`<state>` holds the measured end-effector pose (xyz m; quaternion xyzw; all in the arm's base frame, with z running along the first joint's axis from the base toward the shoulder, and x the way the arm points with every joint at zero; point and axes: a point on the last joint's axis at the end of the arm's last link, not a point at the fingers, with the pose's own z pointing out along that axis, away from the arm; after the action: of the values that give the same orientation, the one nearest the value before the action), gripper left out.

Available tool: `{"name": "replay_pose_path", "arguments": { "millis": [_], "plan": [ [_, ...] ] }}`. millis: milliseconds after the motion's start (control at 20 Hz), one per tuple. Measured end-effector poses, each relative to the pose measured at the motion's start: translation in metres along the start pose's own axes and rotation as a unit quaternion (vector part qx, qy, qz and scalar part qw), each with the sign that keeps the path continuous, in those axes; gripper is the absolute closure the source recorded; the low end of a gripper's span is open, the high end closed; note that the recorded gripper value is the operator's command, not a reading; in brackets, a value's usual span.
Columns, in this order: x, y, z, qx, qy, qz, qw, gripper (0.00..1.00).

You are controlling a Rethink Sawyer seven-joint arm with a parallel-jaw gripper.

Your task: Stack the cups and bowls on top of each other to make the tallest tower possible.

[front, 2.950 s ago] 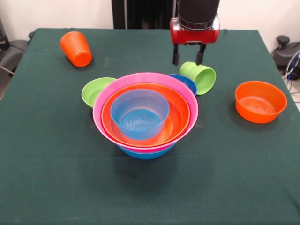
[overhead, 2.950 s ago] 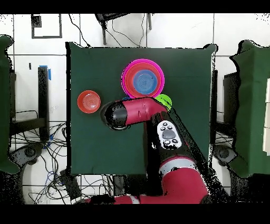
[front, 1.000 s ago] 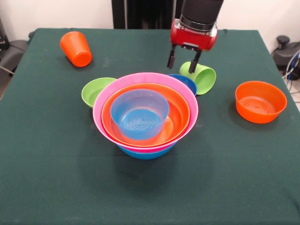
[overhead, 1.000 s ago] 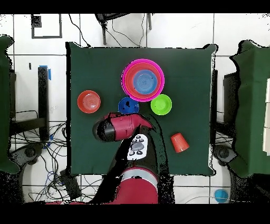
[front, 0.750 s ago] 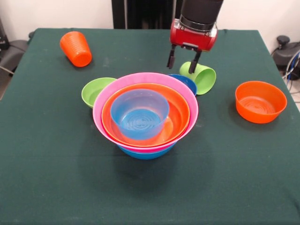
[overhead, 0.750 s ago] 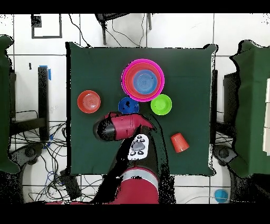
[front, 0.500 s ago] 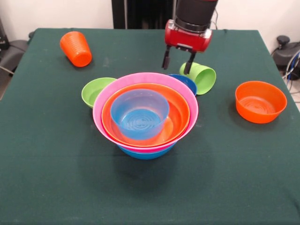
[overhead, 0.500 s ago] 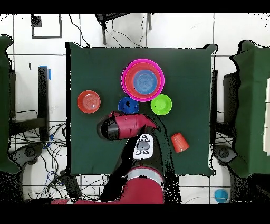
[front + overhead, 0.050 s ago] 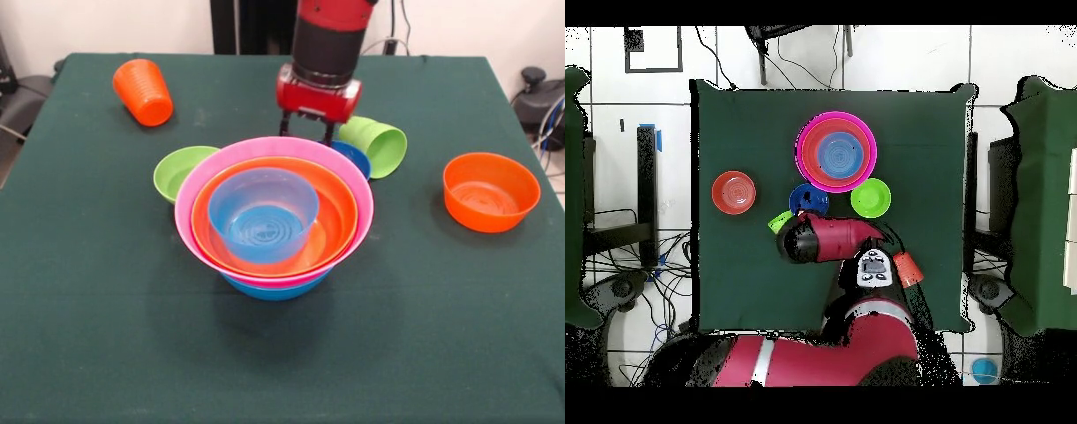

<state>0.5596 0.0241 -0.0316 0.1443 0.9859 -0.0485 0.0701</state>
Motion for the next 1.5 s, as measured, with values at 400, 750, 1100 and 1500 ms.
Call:
{"name": "replay_pose_path", "arguments": {
  "millis": [400, 750, 1100, 1500],
  "plan": [
    [0.005, -0.010, 0.024, -0.027, -0.004, 0.007, 0.9996, 0.00],
    [0.003, -0.002, 0.023, -0.041, -0.007, -0.002, 0.9992, 1.00],
    [0.002, -0.001, 0.023, -0.045, -0.009, -0.006, 0.9989, 1.00],
    [0.000, 0.006, 0.021, -0.052, -0.011, -0.007, 0.9985, 1.00]
  ]
}}
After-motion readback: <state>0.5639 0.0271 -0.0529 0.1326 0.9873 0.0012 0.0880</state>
